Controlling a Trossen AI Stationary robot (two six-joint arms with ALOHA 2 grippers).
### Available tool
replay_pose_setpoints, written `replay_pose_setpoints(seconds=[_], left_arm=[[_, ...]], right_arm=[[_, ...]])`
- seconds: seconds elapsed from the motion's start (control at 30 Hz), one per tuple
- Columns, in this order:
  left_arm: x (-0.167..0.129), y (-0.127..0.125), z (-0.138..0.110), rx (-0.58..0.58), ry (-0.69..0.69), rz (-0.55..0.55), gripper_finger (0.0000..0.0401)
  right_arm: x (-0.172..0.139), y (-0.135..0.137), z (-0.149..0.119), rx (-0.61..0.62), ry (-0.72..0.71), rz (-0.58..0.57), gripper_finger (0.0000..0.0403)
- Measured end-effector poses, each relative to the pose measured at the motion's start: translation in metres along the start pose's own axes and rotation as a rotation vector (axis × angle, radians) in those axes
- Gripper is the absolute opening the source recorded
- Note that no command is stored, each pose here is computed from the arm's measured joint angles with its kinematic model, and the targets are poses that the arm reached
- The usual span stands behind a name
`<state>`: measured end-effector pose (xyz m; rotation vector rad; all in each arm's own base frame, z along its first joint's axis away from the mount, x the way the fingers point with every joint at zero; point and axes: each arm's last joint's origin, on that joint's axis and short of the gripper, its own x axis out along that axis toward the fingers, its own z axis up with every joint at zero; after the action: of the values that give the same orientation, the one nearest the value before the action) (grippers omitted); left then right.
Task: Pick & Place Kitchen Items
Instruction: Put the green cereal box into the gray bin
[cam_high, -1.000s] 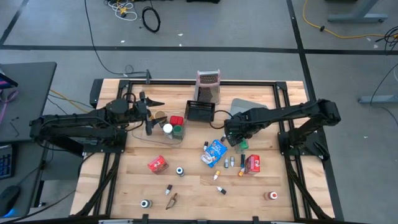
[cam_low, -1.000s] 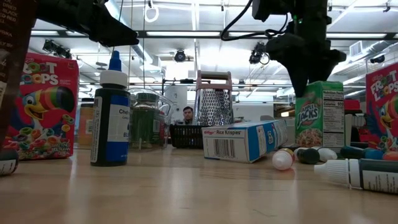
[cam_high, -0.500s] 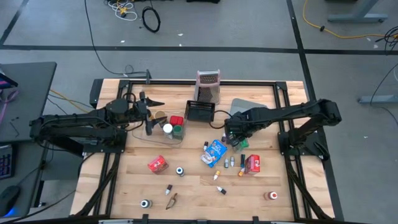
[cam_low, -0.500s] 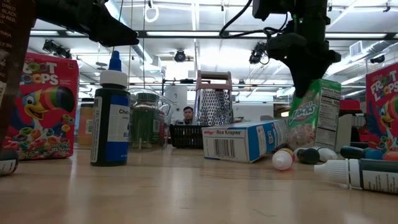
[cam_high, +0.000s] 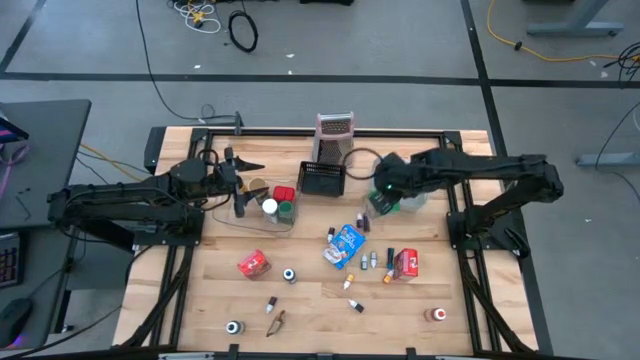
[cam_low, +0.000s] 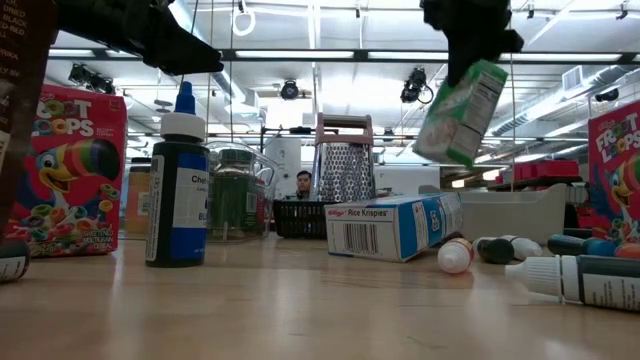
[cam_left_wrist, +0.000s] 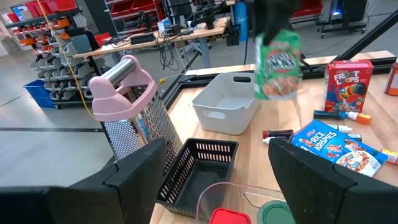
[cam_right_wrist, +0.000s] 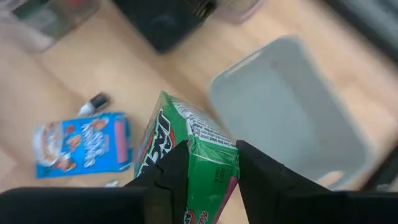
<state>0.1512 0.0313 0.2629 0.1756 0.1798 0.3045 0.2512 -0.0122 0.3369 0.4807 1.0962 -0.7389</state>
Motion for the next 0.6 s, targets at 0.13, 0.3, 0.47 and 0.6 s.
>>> replay_pose_setpoints(seconds=[0.13,0.3,0.47,0.6], left_arm=[[0.000,0.000,0.000,0.000,0.000,0.000,0.0291],[0.000,0.000,0.000,0.000,0.000,0.000,0.0291],[0.000,0.000,0.000,0.000,0.000,0.000,0.0291],[0.000,0.000,0.000,0.000,0.000,0.000,0.0291]], right_arm=[[-0.006,-0.014,0.007,-0.004,-0.022,-0.084,0.0119],[0.005,-0.039,0.020,0.087,-0.021,-0.202,0.0119],[0.019,-0.057,0.038,0.270,-0.060,-0.194,0.0120],[0.038,-0.065,0.042,0.298,-0.029,-0.170,0.0120]])
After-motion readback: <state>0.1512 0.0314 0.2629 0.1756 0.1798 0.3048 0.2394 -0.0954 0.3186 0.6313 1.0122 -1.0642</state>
